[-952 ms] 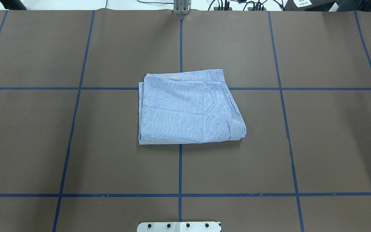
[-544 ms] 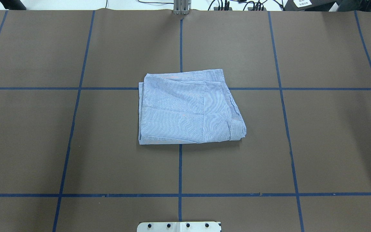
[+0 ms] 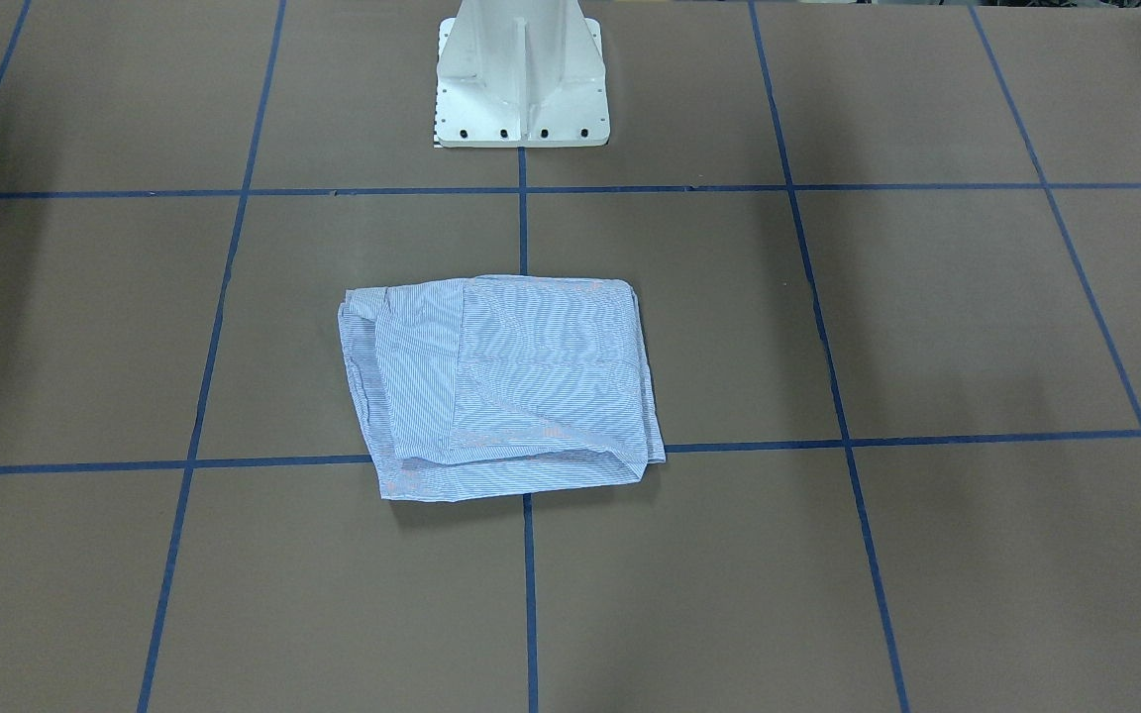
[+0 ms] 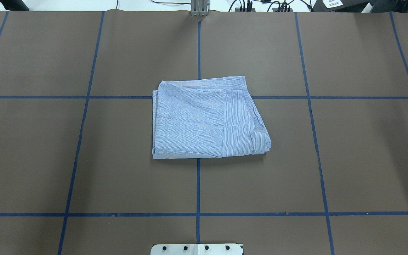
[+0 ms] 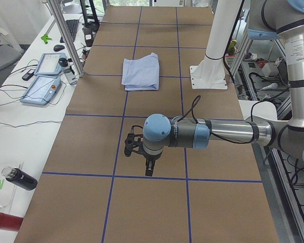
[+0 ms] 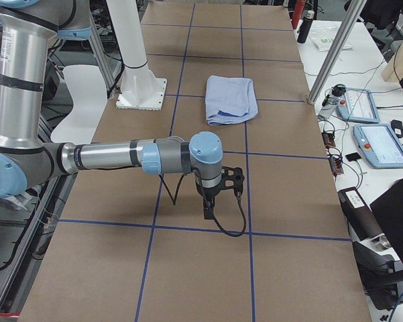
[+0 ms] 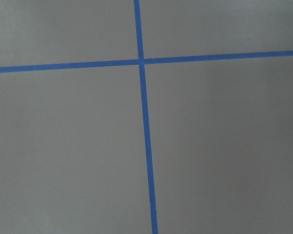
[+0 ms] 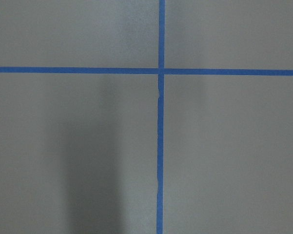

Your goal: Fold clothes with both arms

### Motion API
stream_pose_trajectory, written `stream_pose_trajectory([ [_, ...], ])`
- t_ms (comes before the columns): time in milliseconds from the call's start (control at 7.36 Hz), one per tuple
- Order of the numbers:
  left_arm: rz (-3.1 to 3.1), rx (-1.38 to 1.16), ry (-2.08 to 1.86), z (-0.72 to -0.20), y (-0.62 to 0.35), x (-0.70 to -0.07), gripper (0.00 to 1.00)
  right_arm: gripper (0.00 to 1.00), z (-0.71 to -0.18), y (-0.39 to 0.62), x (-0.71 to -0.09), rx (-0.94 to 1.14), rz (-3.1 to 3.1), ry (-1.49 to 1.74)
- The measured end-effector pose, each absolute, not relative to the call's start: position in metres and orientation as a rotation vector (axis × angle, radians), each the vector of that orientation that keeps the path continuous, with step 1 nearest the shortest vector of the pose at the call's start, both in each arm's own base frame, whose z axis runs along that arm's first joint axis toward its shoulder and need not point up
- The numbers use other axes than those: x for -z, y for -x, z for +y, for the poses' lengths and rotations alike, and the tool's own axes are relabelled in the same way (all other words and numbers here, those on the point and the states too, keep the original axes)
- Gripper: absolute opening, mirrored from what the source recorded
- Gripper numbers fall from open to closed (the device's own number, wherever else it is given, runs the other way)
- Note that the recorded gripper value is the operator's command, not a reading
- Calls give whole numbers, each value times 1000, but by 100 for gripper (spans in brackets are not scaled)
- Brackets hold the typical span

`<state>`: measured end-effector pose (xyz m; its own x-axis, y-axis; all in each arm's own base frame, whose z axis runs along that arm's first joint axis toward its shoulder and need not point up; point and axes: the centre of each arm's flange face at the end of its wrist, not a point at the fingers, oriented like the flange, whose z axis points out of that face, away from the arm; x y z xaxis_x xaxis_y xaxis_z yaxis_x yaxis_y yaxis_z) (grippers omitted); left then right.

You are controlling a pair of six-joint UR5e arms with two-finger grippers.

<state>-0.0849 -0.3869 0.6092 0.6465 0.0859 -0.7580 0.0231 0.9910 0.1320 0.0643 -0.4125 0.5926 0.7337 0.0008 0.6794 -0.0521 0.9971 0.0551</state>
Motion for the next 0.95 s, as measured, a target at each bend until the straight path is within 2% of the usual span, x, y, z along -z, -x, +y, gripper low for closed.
stream_pose_trajectory([
  [952,869,-31,-121,-379,84,-615,100,100,-412,-64,-592,-31,-747,-72],
])
